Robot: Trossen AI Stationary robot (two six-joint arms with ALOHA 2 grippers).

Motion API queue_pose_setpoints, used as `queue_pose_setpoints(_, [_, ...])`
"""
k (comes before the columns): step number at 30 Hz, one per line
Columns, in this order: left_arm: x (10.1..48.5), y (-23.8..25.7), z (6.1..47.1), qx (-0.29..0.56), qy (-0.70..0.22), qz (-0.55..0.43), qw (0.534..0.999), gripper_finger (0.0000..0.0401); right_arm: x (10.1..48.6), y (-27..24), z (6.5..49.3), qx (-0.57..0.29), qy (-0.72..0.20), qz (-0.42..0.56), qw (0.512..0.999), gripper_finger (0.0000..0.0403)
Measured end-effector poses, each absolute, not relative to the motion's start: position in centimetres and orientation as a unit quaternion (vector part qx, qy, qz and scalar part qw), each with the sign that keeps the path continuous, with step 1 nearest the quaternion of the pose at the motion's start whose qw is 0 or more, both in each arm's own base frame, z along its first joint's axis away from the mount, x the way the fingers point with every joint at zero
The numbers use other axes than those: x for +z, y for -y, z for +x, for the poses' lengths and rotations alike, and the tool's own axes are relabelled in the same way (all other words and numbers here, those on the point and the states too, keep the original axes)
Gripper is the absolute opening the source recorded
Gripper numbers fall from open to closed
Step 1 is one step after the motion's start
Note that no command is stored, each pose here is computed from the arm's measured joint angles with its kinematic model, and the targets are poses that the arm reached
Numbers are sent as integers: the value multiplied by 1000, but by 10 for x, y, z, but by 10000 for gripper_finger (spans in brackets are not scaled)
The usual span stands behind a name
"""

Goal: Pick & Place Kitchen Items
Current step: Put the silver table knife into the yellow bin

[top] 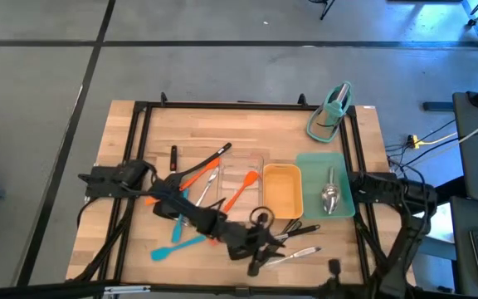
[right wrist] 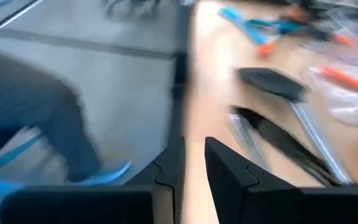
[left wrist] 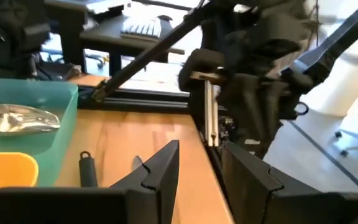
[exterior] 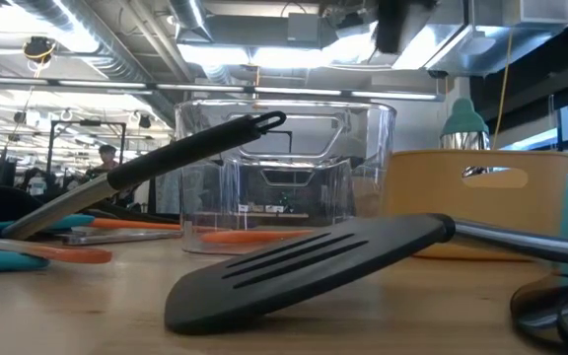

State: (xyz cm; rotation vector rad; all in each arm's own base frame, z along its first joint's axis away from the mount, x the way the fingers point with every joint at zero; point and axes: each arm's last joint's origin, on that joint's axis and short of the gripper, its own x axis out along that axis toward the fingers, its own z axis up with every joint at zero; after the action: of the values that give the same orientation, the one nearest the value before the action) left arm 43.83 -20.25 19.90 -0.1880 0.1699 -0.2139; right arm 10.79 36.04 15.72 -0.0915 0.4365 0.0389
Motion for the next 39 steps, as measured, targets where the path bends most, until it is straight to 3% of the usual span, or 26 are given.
queue_pose_setpoints(7, [191, 196, 478, -118, -175, -63, 975, 116, 125, -326, 93, -48, -178, 20, 983, 64])
queue_pose_setpoints(14, [186, 211, 483, -121, -178, -47, 975, 116, 128, -318, 111, -50, -249, 1, 967, 64])
queue_pose_setpoints(21, [195, 236, 467, -90, -169, 10, 982, 116, 138, -307, 147, -20, -333, -33, 942, 65])
queue_pose_setpoints(29, [188, 253, 454, -66, -198, 12, 978, 116, 159, -296, 181, 89, -403, -49, 909, 65])
queue_pose_setpoints(39, [163, 270, 448, -8, -200, -11, 980, 116, 175, -283, 193, 116, -411, -68, 902, 65])
